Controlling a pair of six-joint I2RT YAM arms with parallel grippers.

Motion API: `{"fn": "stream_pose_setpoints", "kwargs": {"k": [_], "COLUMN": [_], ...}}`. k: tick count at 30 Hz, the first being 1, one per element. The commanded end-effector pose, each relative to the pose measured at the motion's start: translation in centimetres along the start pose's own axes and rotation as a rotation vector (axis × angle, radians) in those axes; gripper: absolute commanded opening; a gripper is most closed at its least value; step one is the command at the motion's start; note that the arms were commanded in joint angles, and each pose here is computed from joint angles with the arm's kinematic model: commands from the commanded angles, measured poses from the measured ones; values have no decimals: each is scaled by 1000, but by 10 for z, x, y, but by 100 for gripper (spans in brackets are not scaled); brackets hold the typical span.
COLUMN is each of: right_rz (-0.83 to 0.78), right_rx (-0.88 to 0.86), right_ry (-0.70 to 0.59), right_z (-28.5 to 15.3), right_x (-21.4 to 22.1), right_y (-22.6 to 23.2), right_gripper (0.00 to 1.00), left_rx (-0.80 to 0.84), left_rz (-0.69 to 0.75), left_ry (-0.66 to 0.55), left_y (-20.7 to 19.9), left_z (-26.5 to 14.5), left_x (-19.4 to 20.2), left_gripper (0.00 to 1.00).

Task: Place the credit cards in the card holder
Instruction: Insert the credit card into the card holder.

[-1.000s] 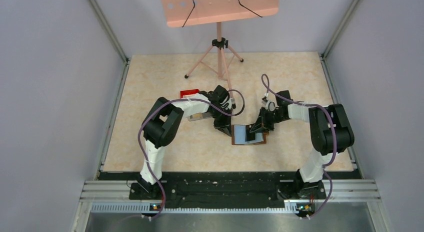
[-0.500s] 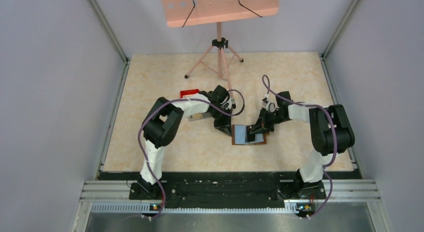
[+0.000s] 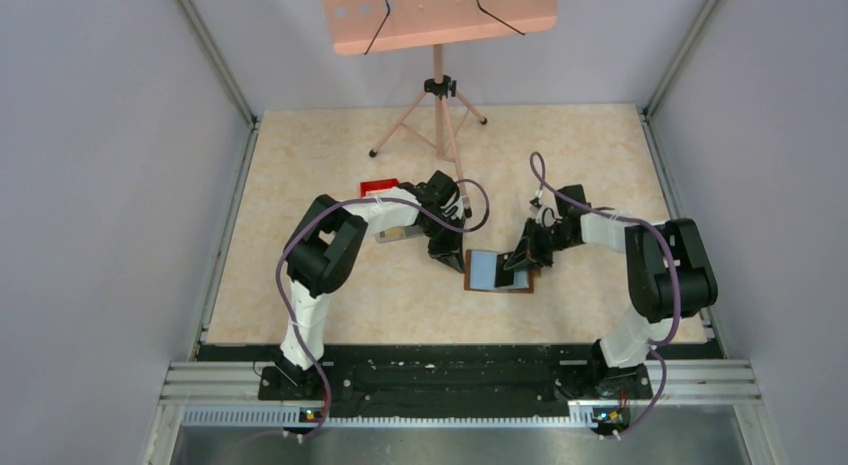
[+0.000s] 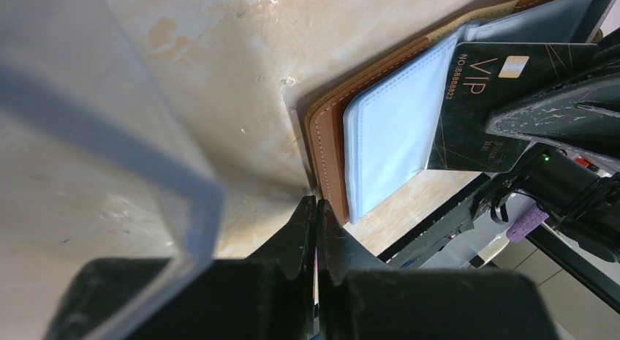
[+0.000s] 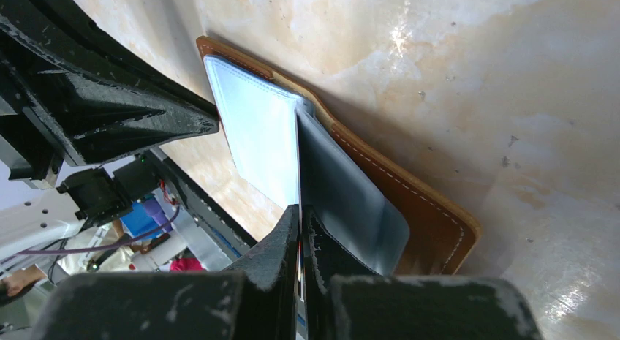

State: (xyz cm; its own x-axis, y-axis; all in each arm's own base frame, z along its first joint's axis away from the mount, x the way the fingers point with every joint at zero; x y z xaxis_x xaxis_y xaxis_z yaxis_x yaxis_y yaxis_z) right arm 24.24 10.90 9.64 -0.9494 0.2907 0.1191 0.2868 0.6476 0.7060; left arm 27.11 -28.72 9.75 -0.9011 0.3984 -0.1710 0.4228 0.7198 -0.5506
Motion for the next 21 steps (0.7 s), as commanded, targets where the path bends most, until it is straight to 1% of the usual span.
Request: {"fn": "stream_pose_setpoints", "kwargs": {"k": [1, 9, 12, 21], "right_rz": [19, 32, 10, -21], "right_rx": [29, -17, -65, -133], "right_ry": [-29, 33, 53, 105], "right_z": [-2, 7, 11, 20], "right_x": [2, 2, 0, -4], "right_y": [-5, -9, -10, -12], "right_gripper": [0, 0, 0, 0], "left_rx": [-25, -23, -21, -17], "left_rz": [-51, -48, -45, -46], "left_ry": [33, 35, 33, 32], "left_y": [10, 9, 9, 8], "left_z": [9, 9, 8, 9], "left_x": [5, 5, 4, 3], "left_gripper": [0, 0, 0, 0]}}
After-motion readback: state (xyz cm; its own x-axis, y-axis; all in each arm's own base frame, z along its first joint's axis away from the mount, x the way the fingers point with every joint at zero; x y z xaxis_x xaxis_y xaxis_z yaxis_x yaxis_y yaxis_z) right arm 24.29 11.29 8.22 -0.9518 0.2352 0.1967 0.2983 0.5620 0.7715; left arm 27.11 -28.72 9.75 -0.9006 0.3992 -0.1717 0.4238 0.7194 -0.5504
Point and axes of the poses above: each gripper's point midway between its finger pads, its own z axis out along the fingers, its own y axis along the line the jaws close on, x = y × z, the point moved 9 cm from there along -z, back along the fingers, and after that the axes turned 14 degrees about z, right-handed, at the moved point
